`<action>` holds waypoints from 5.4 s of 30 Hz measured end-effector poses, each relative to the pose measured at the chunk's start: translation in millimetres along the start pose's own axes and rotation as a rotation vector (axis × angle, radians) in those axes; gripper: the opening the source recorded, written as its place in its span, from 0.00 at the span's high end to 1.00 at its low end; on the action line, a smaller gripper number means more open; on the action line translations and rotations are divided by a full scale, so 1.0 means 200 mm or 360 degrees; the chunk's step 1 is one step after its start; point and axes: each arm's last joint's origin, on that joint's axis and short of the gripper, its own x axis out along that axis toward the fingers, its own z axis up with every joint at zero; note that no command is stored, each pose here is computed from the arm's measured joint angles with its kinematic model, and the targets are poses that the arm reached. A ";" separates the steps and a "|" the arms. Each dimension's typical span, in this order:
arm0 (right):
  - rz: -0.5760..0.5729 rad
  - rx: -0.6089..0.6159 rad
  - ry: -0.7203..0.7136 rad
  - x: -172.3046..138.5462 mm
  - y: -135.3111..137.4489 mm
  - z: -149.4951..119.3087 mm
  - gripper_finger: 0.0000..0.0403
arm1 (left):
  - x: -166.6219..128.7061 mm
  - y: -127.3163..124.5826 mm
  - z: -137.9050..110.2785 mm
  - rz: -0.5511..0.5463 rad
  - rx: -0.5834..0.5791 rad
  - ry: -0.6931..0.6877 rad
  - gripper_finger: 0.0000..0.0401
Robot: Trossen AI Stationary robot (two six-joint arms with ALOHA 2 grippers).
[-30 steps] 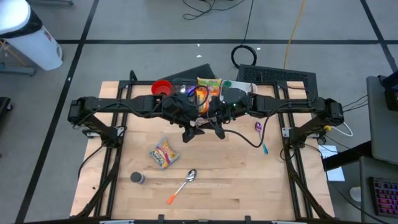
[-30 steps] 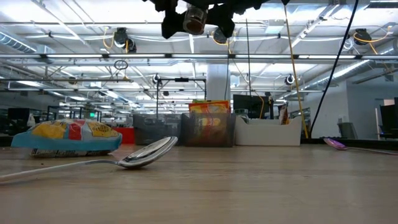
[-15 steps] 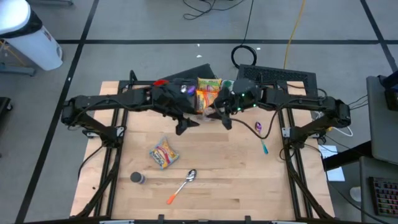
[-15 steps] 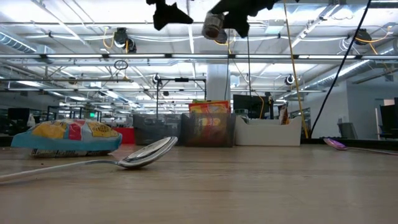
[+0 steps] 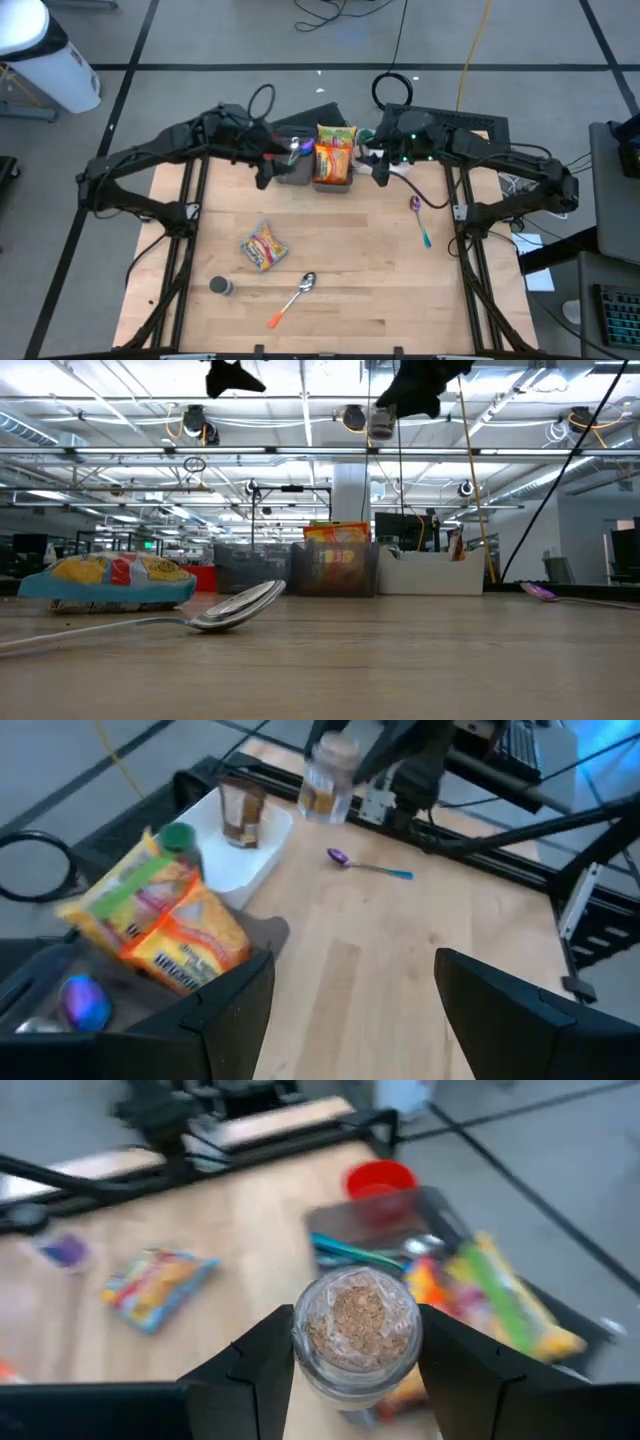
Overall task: Pick & Place Food Item
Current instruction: Put the brown seasoning bottle into the white bin, then put the purple and blue spoon into the left black bin
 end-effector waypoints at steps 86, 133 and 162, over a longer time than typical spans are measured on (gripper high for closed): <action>-0.0636 0.0303 0.0369 0.49 -0.81 -0.83 0.58 | 0.32 0.10 -0.46 -0.0154 -0.0553 -0.0673 0.30; -0.0672 0.0175 0.0146 0.47 -0.73 -0.70 0.45 | 0.31 0.10 -0.46 -0.0160 -0.0587 -0.0677 0.30; -0.0227 0.0735 -0.0948 0.06 -0.24 -0.25 0.47 | 0.31 0.10 -0.45 -0.0161 -0.0651 -0.0723 0.30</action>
